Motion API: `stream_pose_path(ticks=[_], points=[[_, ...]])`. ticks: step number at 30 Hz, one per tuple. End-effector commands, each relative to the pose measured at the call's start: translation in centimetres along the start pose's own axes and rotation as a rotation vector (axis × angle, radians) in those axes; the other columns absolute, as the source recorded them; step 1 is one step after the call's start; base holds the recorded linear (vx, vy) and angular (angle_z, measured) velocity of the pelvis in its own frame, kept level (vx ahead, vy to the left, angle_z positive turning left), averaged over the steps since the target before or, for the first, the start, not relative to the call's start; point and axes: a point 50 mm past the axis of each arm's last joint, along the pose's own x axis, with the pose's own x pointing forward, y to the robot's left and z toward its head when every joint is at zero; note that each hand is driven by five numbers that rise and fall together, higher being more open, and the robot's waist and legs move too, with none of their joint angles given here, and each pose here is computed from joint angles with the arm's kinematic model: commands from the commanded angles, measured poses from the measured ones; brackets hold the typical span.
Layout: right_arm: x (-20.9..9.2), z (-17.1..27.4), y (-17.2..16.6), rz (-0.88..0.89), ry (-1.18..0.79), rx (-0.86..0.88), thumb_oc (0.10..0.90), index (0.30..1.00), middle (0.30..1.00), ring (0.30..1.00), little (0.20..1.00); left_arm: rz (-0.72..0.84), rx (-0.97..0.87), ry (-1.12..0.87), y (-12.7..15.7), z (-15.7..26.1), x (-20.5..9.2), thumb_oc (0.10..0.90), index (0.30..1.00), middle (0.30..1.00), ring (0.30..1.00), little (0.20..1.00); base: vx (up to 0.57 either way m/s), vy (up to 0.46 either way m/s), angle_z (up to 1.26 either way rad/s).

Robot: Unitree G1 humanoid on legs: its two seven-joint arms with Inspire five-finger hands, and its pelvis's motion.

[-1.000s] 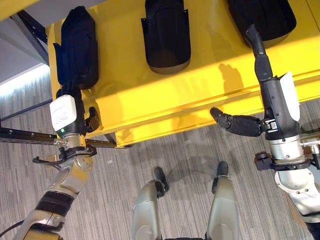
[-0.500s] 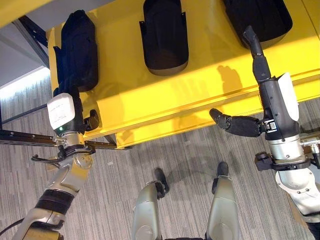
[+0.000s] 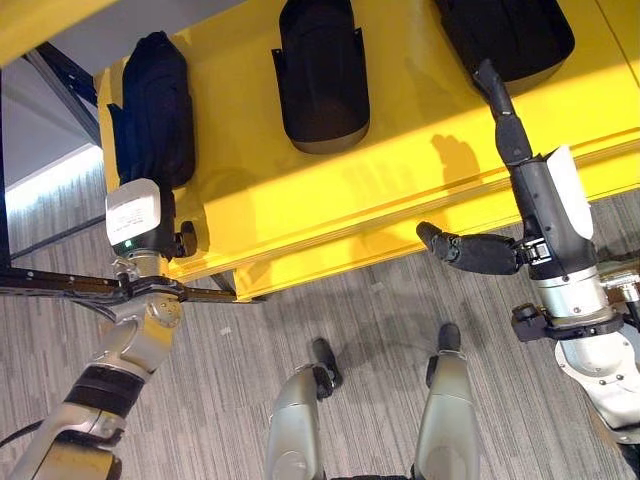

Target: Move parts from the plastic box to the shelf.

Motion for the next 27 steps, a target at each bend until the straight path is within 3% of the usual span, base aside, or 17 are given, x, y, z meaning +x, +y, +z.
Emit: stream_pose_path(ticks=[1, 15, 27], points=[[2.2, 3.8, -2.1, -0.088, -0.257, 0.001, 0.900, 1.000, 1.000, 1.000, 1.000, 0.115, 0.092, -0.052, 4.0, -0.1, 2.5, 0.900, 1.000, 1.000, 1.000, 1.000, 0.00, 0.000, 0.00], [2.0, 3.8, -1.8, -0.074, -0.241, 0.002, 0.900, 1.000, 1.000, 1.000, 1.000, 0.085, -0.039, 0.027, 2.7, -1.1, 1.5, 0.900, 1.000, 1.000, 1.000, 1.000, 0.00, 0.001, 0.00], [1.5, 3.8, -1.9, -0.105, -0.234, 0.005, 0.900, 1.000, 1.000, 1.000, 1.000, 0.054, -0.169, -0.027, 3.0, 0.6, 0.7, 0.900, 1.000, 1.000, 1.000, 1.000, 0.00, -0.011, 0.00]])
